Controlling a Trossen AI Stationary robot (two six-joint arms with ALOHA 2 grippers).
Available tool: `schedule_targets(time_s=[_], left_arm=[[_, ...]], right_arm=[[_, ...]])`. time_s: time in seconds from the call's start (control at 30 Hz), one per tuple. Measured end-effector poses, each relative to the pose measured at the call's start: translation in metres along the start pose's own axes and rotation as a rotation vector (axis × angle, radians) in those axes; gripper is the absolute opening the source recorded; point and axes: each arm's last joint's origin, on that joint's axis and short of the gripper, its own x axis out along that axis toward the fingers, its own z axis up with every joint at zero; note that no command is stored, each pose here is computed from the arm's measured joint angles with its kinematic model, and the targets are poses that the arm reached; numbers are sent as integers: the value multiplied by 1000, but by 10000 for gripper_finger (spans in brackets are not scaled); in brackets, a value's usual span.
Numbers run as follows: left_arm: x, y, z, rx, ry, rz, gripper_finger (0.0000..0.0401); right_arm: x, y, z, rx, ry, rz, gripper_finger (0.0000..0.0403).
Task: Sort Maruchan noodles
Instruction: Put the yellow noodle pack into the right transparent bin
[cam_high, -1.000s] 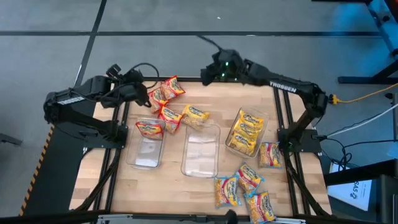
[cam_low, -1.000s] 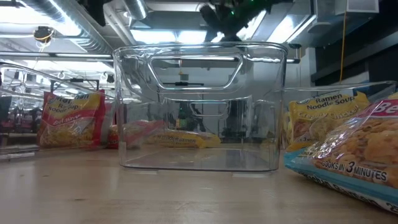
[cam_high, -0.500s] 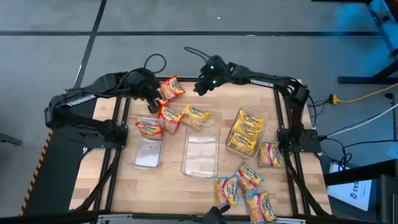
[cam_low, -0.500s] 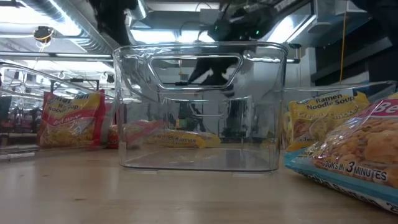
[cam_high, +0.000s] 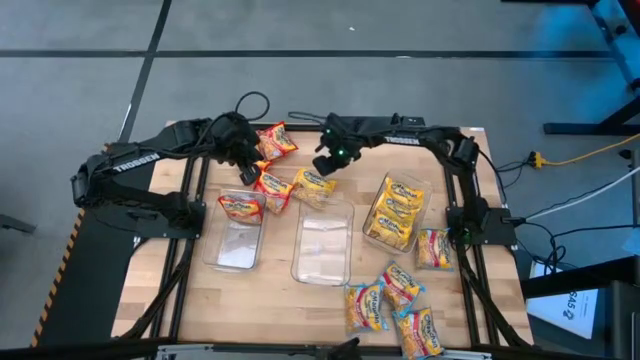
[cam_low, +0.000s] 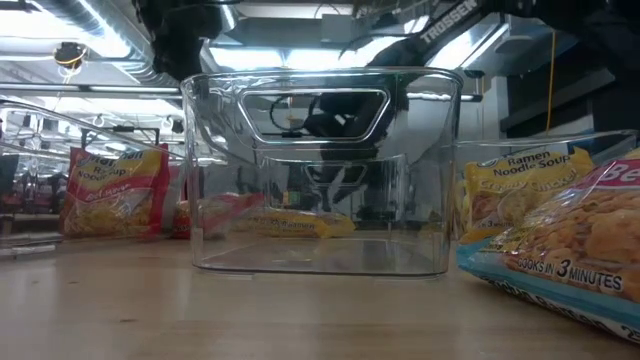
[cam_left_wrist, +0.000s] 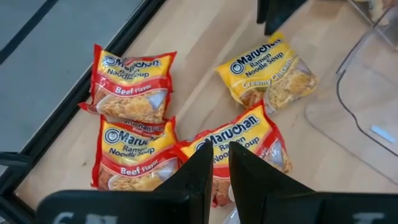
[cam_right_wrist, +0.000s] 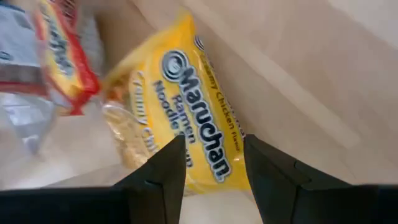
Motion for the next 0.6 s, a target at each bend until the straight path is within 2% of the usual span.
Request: schedule_targets(time_s=[0.27,0.47,0.6], left_arm=[[0,0,0,-7,1,-1,45],[0,0,0,-6,1,-1,45],[0,0,0,-6,1,-1,45]], right_arm=[[29,10,-14,-37,50,-38,159],[33,16,-18,-61,36,-69,158],[33,16,-18,-59,40,-71,128]])
